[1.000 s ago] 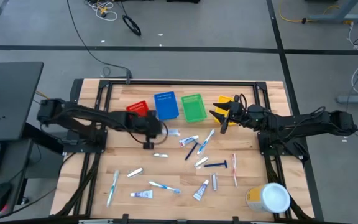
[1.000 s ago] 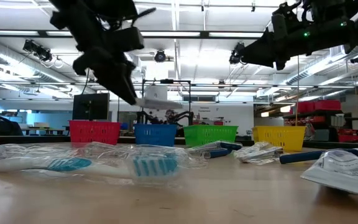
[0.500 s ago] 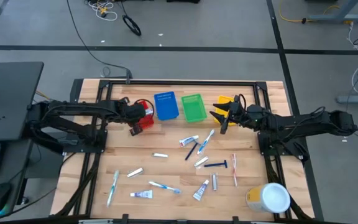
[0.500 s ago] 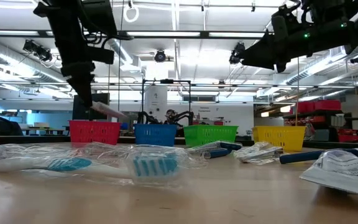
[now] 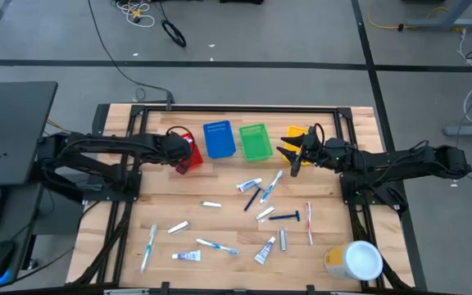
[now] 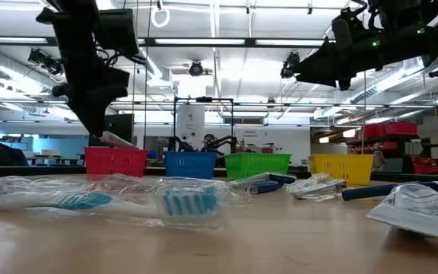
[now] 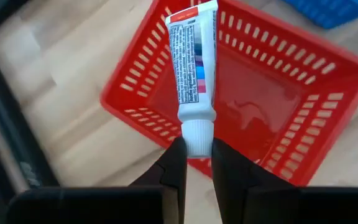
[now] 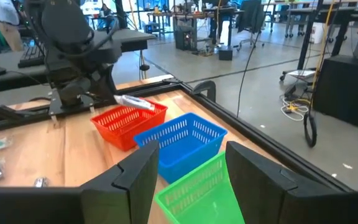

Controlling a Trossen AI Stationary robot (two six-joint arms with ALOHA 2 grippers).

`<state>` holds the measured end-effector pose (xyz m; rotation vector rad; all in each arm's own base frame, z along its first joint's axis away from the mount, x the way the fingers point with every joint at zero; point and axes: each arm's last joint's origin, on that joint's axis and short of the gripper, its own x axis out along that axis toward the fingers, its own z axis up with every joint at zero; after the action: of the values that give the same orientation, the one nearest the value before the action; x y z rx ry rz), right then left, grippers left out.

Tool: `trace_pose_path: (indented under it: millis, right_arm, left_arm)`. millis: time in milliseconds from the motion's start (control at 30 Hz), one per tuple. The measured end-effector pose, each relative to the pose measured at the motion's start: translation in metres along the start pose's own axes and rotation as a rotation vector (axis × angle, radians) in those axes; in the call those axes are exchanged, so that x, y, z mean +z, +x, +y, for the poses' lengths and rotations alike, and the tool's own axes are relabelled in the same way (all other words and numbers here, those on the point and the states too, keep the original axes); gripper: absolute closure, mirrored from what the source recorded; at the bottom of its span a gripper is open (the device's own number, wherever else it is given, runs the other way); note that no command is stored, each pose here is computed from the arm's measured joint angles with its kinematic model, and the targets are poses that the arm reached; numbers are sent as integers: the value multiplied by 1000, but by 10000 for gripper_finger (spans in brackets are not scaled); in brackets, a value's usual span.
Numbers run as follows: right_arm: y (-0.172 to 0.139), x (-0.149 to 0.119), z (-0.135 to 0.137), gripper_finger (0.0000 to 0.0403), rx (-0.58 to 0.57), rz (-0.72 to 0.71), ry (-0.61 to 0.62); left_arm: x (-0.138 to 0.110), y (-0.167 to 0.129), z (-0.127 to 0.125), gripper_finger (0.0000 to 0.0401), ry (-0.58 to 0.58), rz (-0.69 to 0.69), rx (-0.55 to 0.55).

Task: Pick & Place Travel size toiletries
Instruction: Put the toothpaste into the red bin, then put the nail cutter into the blue bin

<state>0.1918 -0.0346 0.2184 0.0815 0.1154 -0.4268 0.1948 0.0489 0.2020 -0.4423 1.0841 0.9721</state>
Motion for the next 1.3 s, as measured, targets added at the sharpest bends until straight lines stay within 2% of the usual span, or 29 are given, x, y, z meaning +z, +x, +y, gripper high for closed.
trace_pose_path:
  millis: [233, 567, 867, 1133, 1300]
  right_arm:
    - [0, 0, 0, 206, 0, 0, 0]
    - [0, 1, 0, 206, -3, -8, -56]
    - [0, 5, 0, 206, -2, -46, -95]
    - [0, 7, 0, 206, -1, -73, -87]
    - [0, 7, 0, 206, -1, -74, -87]
  left_arm:
    - [-10, 14, 2, 343, -101, 38, 46]
    - [-2, 27, -4, 321, -194, -35, -59]
    - [0, 45, -4, 312, -157, 44, -33]
    - [2, 47, -6, 269, -139, 23, -33]
    - [10, 41, -8, 258, -108, -10, -35]
